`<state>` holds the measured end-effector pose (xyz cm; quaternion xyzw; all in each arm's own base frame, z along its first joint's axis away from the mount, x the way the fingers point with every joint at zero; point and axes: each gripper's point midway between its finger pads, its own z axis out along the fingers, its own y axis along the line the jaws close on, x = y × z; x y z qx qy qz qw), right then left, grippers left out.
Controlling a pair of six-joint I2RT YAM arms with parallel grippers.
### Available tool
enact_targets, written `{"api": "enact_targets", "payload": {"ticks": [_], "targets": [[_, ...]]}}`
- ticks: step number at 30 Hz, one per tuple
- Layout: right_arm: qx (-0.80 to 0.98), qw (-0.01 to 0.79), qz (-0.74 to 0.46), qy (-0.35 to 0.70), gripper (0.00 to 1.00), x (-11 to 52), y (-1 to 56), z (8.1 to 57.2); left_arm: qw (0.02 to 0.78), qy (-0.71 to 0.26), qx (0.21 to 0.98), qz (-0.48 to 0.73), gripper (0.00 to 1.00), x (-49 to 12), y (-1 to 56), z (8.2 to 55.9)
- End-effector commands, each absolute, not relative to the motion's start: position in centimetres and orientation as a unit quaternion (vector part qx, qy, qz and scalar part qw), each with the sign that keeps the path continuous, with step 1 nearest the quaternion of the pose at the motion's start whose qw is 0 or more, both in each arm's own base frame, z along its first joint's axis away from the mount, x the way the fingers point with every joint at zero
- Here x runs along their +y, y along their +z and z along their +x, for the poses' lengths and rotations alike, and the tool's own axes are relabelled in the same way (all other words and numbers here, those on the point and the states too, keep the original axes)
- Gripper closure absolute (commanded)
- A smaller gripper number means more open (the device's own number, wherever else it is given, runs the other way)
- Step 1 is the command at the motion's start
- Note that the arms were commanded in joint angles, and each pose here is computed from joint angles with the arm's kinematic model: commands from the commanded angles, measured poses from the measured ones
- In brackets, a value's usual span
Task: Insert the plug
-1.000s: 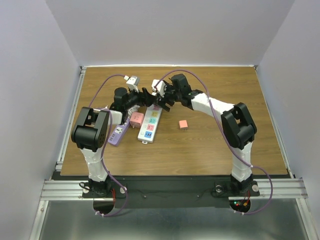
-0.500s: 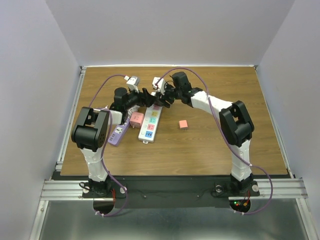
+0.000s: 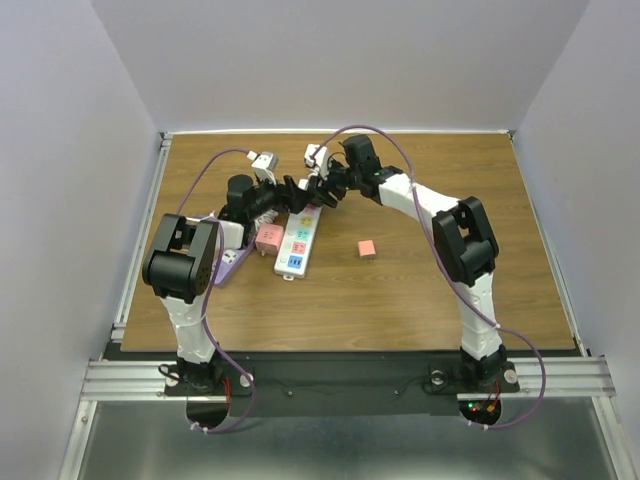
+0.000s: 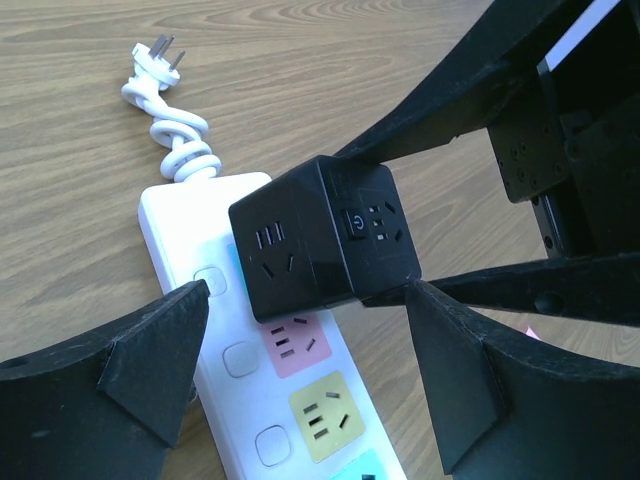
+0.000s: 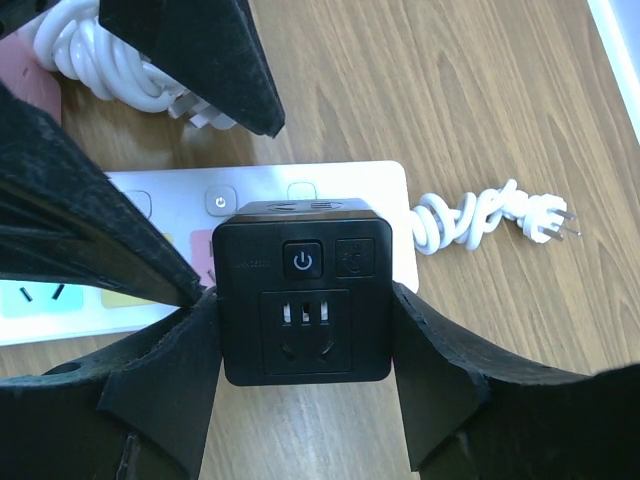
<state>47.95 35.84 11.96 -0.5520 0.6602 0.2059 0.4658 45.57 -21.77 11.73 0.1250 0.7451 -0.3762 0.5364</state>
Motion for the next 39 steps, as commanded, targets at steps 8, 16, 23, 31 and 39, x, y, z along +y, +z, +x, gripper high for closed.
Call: {"api": "enact_targets", "payload": {"ticks": [8,16,23,31,39], "targets": [[0.672,0.464,-0.543,0.196,1.0,35.6,13.7,49.4,0.569,-0.381,0.714,0.147,0.09,-22.2,14.7,45.4],[0.701,0.431,-0.537,0.186,1.0,34.8,12.9,49.6,0.565,-0.376,0.72,0.146,0.09,-22.1,14.1,45.7],[0.714,0.425,-0.526,0.183,1.0,34.2,13.1,49.7,0.562,-0.38,0.718,0.154,0.09,-22.3,14.1,45.5],[0.736,0.426,-0.497,0.173,1.0,34.3,12.6,51.2,0.563,-0.377,0.719,0.153,0.08,-22.2,14.0,45.6],[0.746,0.421,-0.489,0.166,1.0,34.7,10.8,52.6,0.554,-0.365,0.735,0.137,0.11,-22.0,12.7,46.7]]}}
